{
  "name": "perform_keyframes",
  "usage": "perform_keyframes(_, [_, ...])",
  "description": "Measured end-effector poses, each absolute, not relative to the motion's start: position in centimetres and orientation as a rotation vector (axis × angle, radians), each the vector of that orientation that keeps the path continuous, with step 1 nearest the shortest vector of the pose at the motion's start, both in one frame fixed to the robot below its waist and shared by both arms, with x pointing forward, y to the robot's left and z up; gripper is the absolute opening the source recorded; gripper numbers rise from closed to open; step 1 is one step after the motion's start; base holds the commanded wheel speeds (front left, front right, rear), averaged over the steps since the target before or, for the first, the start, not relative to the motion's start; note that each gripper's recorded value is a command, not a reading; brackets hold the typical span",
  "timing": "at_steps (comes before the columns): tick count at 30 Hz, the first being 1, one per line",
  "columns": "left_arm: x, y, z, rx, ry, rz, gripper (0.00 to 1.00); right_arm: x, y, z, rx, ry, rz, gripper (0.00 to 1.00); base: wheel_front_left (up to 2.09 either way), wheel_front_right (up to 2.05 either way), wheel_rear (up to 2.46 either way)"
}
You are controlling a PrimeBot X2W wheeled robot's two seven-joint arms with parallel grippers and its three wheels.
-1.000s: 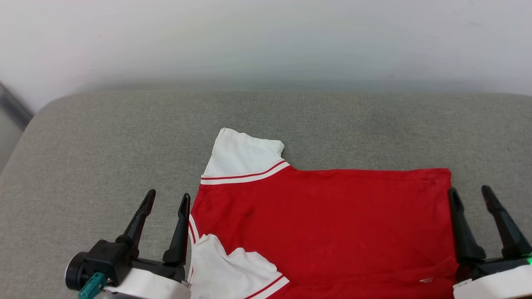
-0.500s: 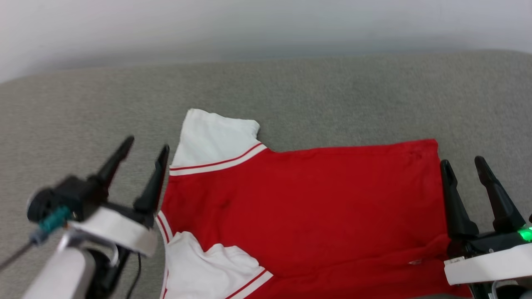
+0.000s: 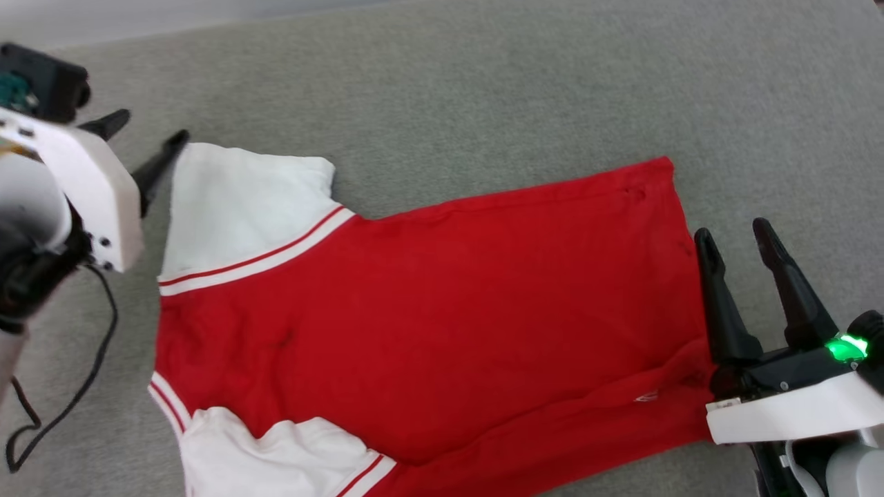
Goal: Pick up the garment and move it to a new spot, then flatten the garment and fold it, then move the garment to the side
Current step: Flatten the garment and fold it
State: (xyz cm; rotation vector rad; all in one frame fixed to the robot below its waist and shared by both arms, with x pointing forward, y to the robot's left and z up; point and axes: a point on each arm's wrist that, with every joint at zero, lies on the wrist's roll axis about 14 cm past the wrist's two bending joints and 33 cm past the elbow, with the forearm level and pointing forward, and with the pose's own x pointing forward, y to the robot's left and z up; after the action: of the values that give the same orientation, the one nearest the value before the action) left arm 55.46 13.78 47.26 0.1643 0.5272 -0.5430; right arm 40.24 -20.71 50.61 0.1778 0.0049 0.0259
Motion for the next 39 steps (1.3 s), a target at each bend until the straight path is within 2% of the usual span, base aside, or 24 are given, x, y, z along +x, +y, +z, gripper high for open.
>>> perform_keyframes(10, [56.8,14.9,39.7,0.131,0.997,-0.483,1.0,40.1,-22.2,48.2,0.168,0.063,-0.044,1.0,0.0,0.0,0.0])
perform_keyframes(21, [57.0,13.8,36.9,0.109,1.114,-0.494,1.0,39.9,-22.2,45.7,0.186,0.123,-0.071,1.0,0.0,0.0,0.0])
perform_keyframes(22, [56.9,13.8,36.8,0.11,1.118,-0.497,0.22,39.9,-22.2,45.5,0.187,0.129,-0.072,1.0,0.0,0.0,0.0])
perform_keyframes(23, [56.9,13.7,36.8,0.109,1.119,-0.5,0.0,39.9,-22.2,45.3,0.186,0.131,-0.073,1.0,0.0,0.0,0.0])
perform_keyframes(30, [56.7,11.9,38.3,0.077,1.012,-0.549,0.0,40.3,-22.9,45.9,0.155,0.123,-0.074,1.0,0.0,0.0,0.0])
perform_keyframes(33, [57.1,11.7,40.6,0.108,0.895,-0.562,0.0,40.5,-23.1,46.4,0.129,0.137,-0.056,1.0,0.0,0.0,0.0])
perform_keyframes(39, [56.5,11.4,45.7,0.138,0.713,-0.583,0.0,40.9,-24.1,46.4,0.002,0.283,0.0,1.0,0.0,0.0,0.0])
